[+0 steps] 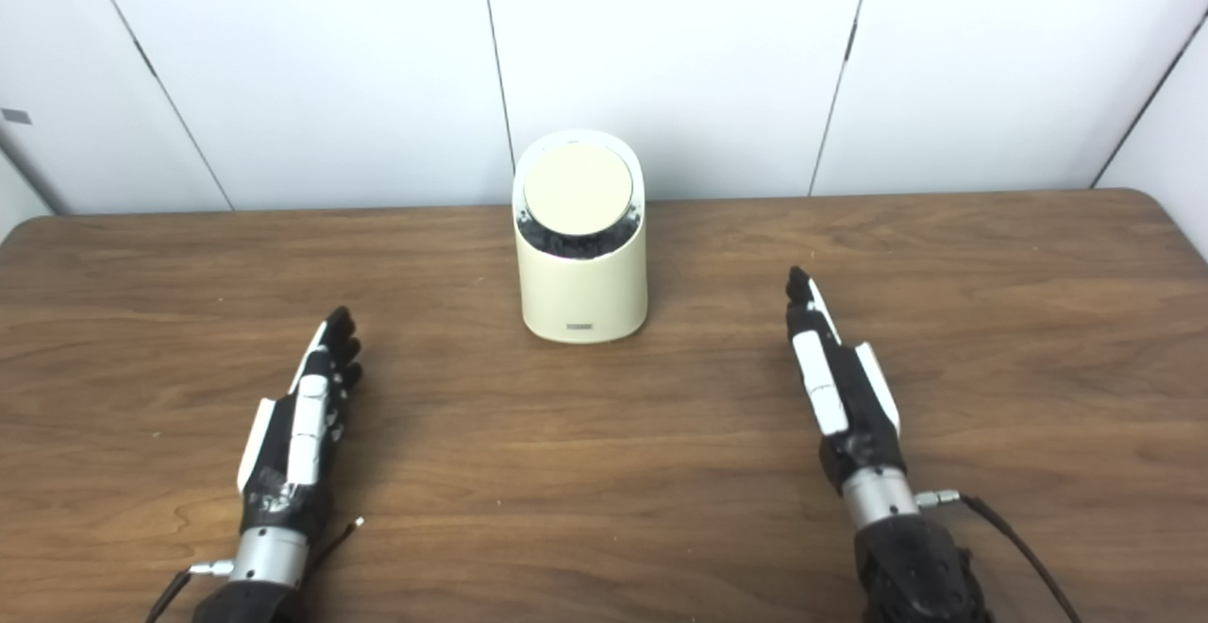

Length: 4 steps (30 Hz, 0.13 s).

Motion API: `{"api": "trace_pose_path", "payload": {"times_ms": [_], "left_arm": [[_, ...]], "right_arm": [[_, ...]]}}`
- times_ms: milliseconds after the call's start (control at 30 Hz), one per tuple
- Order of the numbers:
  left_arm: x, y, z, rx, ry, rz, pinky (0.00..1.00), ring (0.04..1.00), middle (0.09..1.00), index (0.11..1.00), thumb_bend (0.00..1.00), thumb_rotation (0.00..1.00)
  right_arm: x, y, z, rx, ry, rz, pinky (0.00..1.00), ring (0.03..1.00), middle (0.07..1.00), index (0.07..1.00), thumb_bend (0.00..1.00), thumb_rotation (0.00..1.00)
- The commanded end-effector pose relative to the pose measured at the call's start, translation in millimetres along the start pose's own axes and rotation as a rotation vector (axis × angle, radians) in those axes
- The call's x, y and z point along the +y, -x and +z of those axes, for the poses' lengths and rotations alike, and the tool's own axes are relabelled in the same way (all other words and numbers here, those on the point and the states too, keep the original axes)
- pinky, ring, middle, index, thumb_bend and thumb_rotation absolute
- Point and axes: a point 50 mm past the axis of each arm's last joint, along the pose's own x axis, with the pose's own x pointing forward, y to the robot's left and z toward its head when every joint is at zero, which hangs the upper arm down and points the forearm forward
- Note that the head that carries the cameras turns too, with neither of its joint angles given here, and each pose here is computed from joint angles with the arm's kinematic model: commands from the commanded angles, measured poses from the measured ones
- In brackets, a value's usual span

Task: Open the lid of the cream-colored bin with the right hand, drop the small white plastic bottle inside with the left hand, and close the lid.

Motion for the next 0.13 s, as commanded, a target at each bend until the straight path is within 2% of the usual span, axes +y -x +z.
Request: {"api": "trace_pose_path", "payload": {"times_ms": [0,100], "left_arm": [[12.0,10.2,5.4,-0.052,-0.018,0.01,1.0,1.0,1.0,1.0,0.58,1.0],[18.8,17.7,6.7,-0.059,-0.026,0.02,1.0,1.0,1.0,1.0,0.56,1.0]], "right_arm": [[-2.6,-1.3,18.1,-0.117,-0.014,-0.028,1.0,1.0,1.0,1.0,0.65,1.0],[-5.9,4.0,10.5,-0.123,-0.052,-0.031,1.0,1.0,1.0,1.0,0.65,1.0]]}}
